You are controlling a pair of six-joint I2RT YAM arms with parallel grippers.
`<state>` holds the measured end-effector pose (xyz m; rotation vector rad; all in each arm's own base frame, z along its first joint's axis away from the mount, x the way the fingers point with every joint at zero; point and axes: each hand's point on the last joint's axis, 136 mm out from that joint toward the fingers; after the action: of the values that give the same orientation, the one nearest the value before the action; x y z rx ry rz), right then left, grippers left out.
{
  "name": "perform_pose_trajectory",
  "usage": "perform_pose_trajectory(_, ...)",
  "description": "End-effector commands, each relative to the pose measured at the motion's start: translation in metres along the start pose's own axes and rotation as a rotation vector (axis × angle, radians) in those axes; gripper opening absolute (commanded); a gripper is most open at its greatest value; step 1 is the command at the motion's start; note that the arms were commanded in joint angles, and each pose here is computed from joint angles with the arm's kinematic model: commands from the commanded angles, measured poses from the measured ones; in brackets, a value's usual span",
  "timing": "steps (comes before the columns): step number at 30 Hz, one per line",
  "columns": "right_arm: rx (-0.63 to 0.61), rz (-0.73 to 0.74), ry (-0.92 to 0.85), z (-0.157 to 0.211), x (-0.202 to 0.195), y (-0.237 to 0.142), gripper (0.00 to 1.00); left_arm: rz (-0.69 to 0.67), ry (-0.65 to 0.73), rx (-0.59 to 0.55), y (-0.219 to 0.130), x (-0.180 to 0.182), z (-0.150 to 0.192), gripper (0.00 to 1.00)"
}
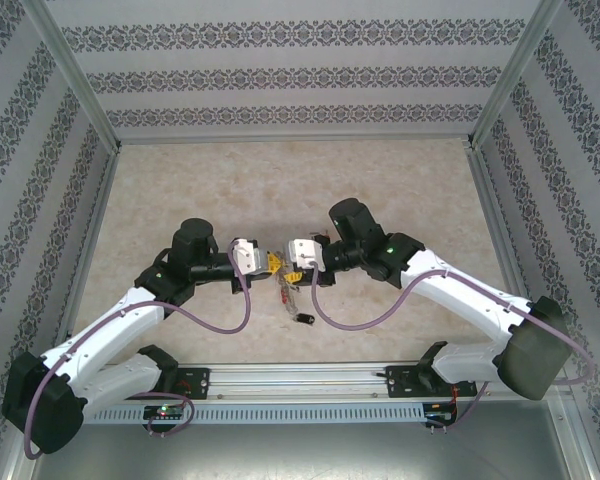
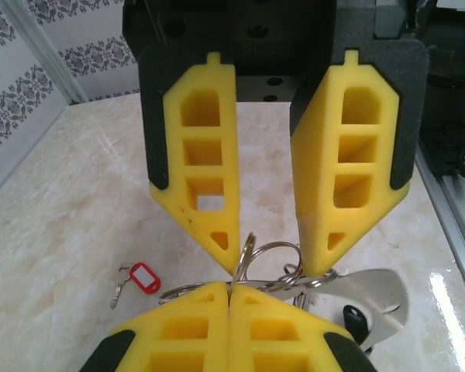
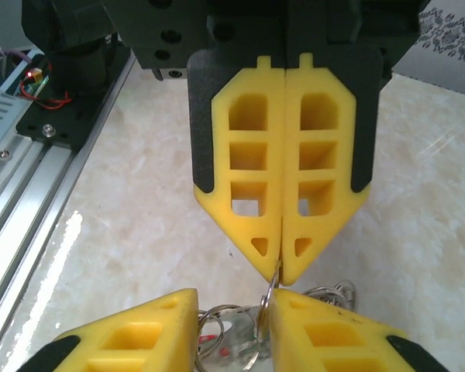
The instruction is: Put the keys on the keyring
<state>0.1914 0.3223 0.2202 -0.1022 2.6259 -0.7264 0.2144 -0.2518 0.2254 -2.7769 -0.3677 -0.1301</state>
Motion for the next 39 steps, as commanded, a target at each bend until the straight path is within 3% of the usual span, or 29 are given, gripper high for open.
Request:
perform_pose_trajectory(1,0.049,0.032,-0.017,0.006,-0.007,0.002,0.26,0.002,0.059,-0.071,-0.003,-0.003,-0.025,0.0)
perform_pose_trajectory(10,0.058,0.098,-0.051,0.006,-0.014,-0.002,0.0,0.011,0.049,-0.076,-0.004,-0.007,-0.023,0.0)
perform_pose_trajectory(13,0.056,0.122,-0.067,0.005,-0.017,-0.003,0.0,0.021,0.03,-0.063,-0.003,-0.008,-0.021,0.04)
perform_pose_trajectory(15,0.048,0.141,-0.078,0.003,-0.018,-0.004,0.0,0.018,0.013,-0.054,-0.002,-0.006,-0.019,0.23)
perform_pose_trajectory(16,0.043,0.154,-0.086,0.001,-0.02,-0.005,0.0,0.019,0.003,-0.049,0.0,-0.006,-0.018,0.27)
perform_pose_trajectory(33,0.008,0.166,-0.1,-0.008,-0.021,-0.007,0.0,0.01,-0.015,-0.058,0.009,0.002,-0.017,0.29)
perform_pose_trajectory(39,-0.012,0.157,-0.099,-0.012,-0.021,-0.006,0.0,0.018,-0.008,-0.069,0.011,0.002,-0.02,0.18)
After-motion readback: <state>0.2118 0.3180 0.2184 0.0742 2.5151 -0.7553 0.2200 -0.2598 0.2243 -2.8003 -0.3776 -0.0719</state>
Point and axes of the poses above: each hand's point on the last joint's axis, 136 mm out from that joint toward the fingers, its own y axis out along the fingers, its own x axis along the line the jaws close on, z = x × y, and after that the axes turned 9 degrees about -y, right-handed
